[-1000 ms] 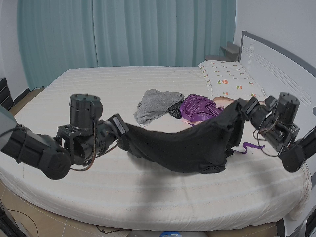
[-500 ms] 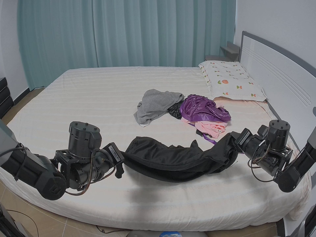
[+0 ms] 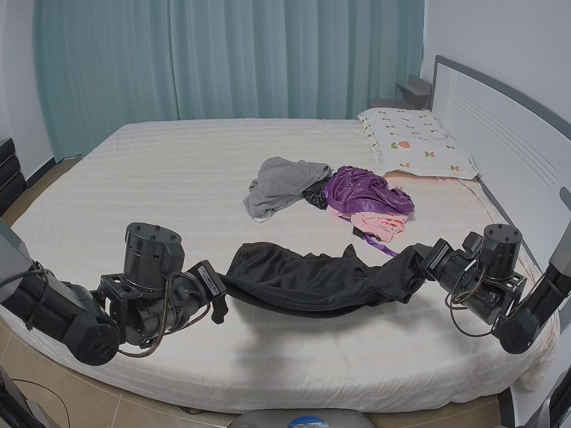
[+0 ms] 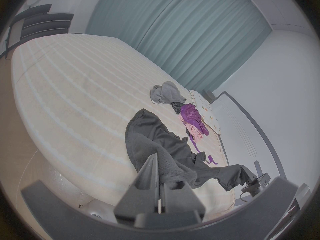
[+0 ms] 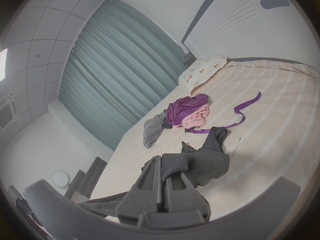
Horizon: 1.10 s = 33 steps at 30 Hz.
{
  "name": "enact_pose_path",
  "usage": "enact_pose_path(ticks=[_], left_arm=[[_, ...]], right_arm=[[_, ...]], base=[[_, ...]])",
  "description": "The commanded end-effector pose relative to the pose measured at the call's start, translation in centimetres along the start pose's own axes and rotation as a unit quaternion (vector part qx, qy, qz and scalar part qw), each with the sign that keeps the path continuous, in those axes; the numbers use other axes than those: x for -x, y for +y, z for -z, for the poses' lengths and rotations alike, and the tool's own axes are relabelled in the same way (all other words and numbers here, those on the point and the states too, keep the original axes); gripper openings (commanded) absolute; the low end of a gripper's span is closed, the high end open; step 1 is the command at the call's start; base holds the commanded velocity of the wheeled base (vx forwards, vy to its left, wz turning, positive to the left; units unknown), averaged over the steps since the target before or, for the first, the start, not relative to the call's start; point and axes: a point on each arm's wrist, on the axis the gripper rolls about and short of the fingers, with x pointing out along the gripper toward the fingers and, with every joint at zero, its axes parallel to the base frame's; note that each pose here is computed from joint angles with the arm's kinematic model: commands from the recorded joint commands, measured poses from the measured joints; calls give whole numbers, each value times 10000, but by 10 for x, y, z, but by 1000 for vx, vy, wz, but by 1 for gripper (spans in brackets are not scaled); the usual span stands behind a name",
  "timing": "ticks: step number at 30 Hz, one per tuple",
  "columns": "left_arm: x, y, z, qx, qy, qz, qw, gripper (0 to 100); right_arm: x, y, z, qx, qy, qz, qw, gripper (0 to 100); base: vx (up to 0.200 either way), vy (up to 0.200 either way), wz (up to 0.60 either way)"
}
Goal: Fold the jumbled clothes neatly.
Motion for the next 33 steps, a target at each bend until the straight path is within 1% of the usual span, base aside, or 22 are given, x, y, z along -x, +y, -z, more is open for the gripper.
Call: enact_pose_path(ticks=[1, 7, 12, 33], left_arm=[[0, 0, 0, -4, 5, 5, 10000, 0], [1, 0, -2, 46, -33, 19, 10000, 0], [0, 1, -6, 146, -82, -1, 9999, 0], [5, -2, -10, 165, -169, 94, 9997, 0]], right_arm=[[0, -1, 1, 6, 23, 11, 10000, 0], [0, 0, 1, 8, 28, 6, 10000, 0], [0, 0, 1, 8, 28, 6, 10000, 0], [0, 1, 1, 45, -27, 27, 10000, 0]], base=[[0, 0, 0], [0, 0, 0], [0, 200, 0], [0, 200, 0]])
